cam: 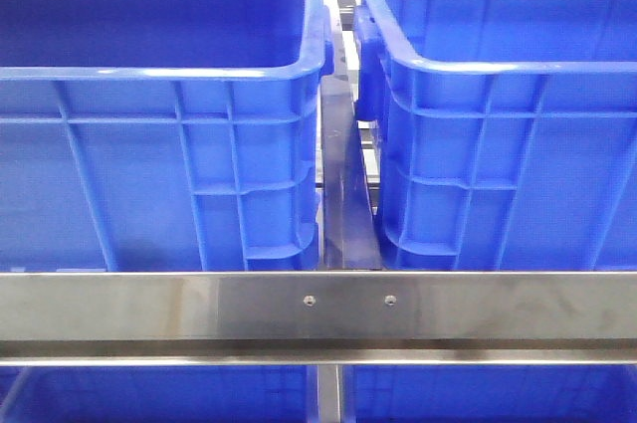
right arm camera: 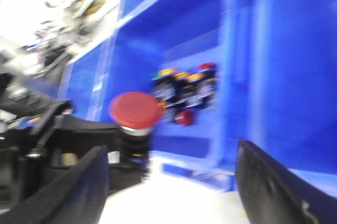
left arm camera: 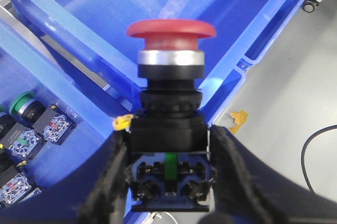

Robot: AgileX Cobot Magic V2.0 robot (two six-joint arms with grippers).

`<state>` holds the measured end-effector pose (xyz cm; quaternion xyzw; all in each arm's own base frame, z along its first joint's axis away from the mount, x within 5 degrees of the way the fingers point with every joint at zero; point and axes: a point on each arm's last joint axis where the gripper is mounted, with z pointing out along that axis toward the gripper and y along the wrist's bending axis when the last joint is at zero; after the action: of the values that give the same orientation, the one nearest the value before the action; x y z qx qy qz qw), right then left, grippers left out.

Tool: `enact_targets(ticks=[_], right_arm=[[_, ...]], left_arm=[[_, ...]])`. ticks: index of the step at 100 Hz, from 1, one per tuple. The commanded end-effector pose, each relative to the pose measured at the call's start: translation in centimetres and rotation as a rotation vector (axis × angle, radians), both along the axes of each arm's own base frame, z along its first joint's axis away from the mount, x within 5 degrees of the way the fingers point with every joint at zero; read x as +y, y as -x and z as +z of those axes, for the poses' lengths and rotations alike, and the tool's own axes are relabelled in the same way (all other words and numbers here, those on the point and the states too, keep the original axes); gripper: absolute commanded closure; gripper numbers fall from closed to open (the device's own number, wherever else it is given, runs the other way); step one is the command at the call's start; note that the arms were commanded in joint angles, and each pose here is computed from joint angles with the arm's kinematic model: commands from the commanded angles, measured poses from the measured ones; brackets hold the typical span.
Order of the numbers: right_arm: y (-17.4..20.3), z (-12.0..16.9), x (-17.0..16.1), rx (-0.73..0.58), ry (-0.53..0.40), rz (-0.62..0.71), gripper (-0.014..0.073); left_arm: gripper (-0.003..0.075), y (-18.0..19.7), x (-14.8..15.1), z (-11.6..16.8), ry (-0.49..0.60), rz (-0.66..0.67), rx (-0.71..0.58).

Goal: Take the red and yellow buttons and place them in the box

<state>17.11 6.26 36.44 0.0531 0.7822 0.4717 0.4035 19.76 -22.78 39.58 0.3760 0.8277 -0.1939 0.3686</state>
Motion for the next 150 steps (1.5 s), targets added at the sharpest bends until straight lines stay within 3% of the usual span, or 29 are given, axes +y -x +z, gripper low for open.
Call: enact_targets(ticks=[1, 15, 73, 82, 102, 114, 129, 134, 150], right_arm=[[-0.9, 1.4, 0.6, -0.056, -0.120, 0.067, 0.0065], [-2.4, 0.8, 1.2, -0.030, -0.167, 0.146, 0.0065], [-7.6, 0.8, 6.5, 0.029, -0.151, 0.362, 0.0078], [-7.9, 0.7, 6.6, 0.034, -0.154, 0.376, 0.0152], [-7.9, 0.7, 6.6, 0.026, -0.145, 0.375, 0.0427], [-7.9, 0.7, 6.6, 0.019, -0.140, 0.377, 0.0453], [-7.9, 0.7, 6.6, 0.016, -0.135, 0.374, 0.0453], [-8.0, 0.7, 6.6, 0.009, -0.129, 0.371, 0.0453], [-8.3, 0.6, 6.1, -0.015, -0.110, 0.341, 0.0453]], left_arm=[[0.0739, 0.6, 0.3, 2.5, 0.107, -0.003, -0.076], [0.0739, 0.6, 0.3, 2.5, 0.111, -0.003, -0.072], [0.0739, 0.6, 0.3, 2.5, 0.111, -0.003, -0.072], [0.0739, 0.6, 0.3, 2.5, 0.111, -0.003, -0.072], [0.0733, 0.6, 0.3, 2.5, 0.111, -0.003, -0.072], [0.0619, 0.6, 0.3, 2.5, 0.111, -0.003, -0.072], [0.0336, 0.6, 0.3, 2.5, 0.111, -0.003, -0.072], [0.0277, 0.6, 0.3, 2.5, 0.110, -0.003, -0.073], [0.0246, 0.5, 0.4, 2.5, 0.100, 0.006, -0.084]])
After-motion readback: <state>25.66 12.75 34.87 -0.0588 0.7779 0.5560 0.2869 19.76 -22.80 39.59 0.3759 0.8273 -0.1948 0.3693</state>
